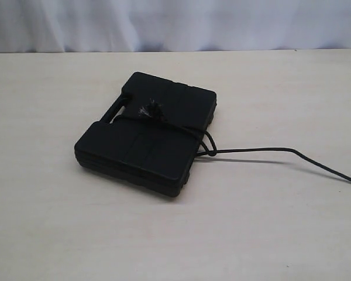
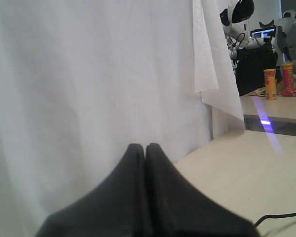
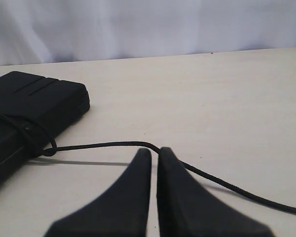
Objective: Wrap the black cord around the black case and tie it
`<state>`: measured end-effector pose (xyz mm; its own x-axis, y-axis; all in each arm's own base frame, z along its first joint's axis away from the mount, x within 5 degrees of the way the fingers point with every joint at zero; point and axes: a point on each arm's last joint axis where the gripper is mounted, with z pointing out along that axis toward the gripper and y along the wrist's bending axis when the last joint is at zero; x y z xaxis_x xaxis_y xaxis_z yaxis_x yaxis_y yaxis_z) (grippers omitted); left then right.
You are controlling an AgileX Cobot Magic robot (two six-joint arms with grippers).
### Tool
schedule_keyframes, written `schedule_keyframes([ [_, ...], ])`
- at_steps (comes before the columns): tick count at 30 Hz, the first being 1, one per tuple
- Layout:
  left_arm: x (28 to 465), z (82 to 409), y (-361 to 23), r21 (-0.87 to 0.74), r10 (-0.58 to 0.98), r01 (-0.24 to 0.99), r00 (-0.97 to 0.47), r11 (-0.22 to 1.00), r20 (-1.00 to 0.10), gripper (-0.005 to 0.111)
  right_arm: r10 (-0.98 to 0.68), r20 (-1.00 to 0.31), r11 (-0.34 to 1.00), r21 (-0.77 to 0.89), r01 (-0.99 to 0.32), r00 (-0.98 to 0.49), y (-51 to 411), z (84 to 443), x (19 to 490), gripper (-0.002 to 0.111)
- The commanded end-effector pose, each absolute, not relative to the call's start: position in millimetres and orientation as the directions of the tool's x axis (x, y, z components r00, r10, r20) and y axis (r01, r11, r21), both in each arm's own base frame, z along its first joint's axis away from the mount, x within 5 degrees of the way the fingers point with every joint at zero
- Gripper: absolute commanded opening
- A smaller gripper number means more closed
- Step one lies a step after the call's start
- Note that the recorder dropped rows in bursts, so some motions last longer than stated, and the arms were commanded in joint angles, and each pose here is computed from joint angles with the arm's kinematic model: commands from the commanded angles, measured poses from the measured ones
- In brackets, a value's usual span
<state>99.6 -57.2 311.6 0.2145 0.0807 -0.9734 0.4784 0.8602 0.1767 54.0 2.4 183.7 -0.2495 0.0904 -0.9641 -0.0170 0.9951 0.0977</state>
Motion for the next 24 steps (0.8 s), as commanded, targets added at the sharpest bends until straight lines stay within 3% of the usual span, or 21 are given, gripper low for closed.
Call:
schedule_keyframes([
  [1, 98, 312, -58, 0.177, 0.071, 0.485, 0.228, 0.856, -0.971, 0.000, 0.095, -0.964, 0.995, 0.102, -0.016, -0.248, 2, 183, 54, 0.004],
  [9, 97, 307, -55, 0.175, 0.100, 0.479, 0.178, 0.861, -0.979, 0.000, 0.095, -0.964, 0.995, 0.102, -0.016, -0.248, 2, 183, 54, 0.004],
  [12, 91, 282, -45, 0.158, 0.152, 0.442, 0.049, 0.883, -0.987, 0.000, 0.095, -0.964, 0.995, 0.102, -0.016, -0.248, 2, 183, 54, 0.004],
  [16, 79, 240, -30, 0.217, 0.219, 0.360, 0.036, 0.907, -0.975, 0.000, 0.095, -0.964, 0.995, 0.102, -0.016, -0.248, 2, 183, 54, 0.004],
  [20, 64, 213, -18, 0.219, 0.200, 0.257, 0.100, 0.941, -0.975, 0.000, 0.095, -0.964, 0.995, 0.102, -0.016, -0.248, 2, 183, 54, 0.004],
  [22, 55, 215, -12, 0.175, 0.150, 0.191, 0.139, 0.966, -0.979, 0.000, 0.095, -0.964, 0.995, 0.102, -0.016, -0.248, 2, 183, 54, 0.004],
  [24, 56, 206, -8, 0.087, 0.084, 0.153, 0.025, 0.984, -0.996, 0.000, 0.095, -0.964, 0.995, 0.102, -0.016, -0.248, 2, 183, 54, 0.004],
])
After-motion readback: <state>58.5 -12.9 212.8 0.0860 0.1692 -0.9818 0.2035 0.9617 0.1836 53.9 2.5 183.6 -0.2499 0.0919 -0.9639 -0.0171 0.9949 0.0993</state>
